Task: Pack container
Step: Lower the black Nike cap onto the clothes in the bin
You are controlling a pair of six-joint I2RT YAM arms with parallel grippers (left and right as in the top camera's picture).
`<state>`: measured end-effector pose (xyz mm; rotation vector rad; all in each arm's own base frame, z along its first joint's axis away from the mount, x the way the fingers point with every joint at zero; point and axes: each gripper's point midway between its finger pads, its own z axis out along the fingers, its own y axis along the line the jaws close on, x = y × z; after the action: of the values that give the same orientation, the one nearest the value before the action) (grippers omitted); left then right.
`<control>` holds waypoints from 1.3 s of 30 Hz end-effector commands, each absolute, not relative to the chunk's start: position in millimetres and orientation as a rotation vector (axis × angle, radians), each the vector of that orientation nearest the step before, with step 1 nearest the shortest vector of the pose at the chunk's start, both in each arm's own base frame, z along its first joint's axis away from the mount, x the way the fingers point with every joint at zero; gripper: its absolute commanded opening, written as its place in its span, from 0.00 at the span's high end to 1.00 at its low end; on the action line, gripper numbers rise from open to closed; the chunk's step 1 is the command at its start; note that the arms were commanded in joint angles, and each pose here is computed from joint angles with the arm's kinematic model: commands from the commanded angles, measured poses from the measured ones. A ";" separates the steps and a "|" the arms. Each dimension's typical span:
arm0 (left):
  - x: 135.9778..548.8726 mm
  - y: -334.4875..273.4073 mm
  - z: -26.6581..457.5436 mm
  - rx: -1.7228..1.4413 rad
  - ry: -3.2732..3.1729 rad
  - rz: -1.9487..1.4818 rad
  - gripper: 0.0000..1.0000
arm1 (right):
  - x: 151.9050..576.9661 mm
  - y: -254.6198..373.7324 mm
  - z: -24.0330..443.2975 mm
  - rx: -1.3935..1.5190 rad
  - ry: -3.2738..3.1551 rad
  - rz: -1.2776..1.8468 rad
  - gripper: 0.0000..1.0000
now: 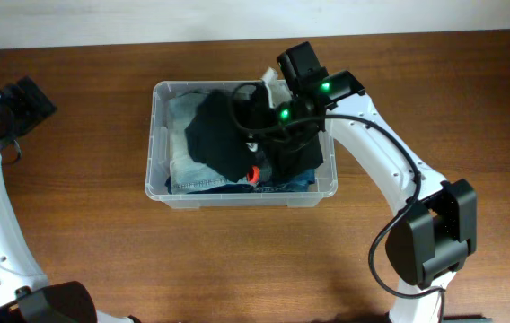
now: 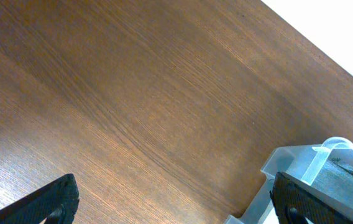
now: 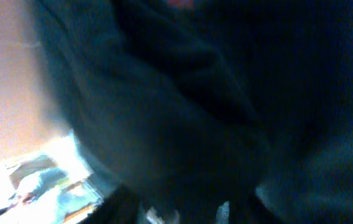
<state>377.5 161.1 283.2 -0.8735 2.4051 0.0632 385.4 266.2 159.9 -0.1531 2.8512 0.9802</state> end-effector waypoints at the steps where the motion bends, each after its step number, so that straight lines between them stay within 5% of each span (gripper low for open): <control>1: 377.8 163.5 277.1 -0.892 2.416 0.069 0.01 | 410.3 207.8 134.4 -0.045 2.865 0.444 0.54; 12: 377.8 163.5 277.1 -0.892 2.416 0.069 0.01 | 424.8 156.8 147.4 0.045 2.816 0.108 0.46; 22: 377.8 163.5 277.1 -0.892 2.416 0.069 0.01 | 430.6 217.9 276.6 -0.180 2.554 0.539 0.46; 25: 377.9 163.4 277.1 -0.891 2.416 0.069 0.01 | 424.2 238.9 288.3 -0.276 2.512 0.591 0.54; 28: 377.8 163.5 277.1 -0.892 2.416 0.069 0.01 | 417.5 257.4 274.9 -0.379 2.527 0.569 0.80; 31: 377.8 163.5 277.1 -0.892 2.416 0.069 0.01 | 412.4 276.1 251.4 -0.446 2.568 0.536 0.94; 39: 377.8 163.5 277.1 -0.892 2.416 0.069 0.01 | 399.0 325.3 135.4 -0.587 2.790 0.440 0.96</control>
<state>377.5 161.1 283.2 -0.8735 2.4051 0.0632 403.9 314.3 184.4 -0.5322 2.7003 0.4983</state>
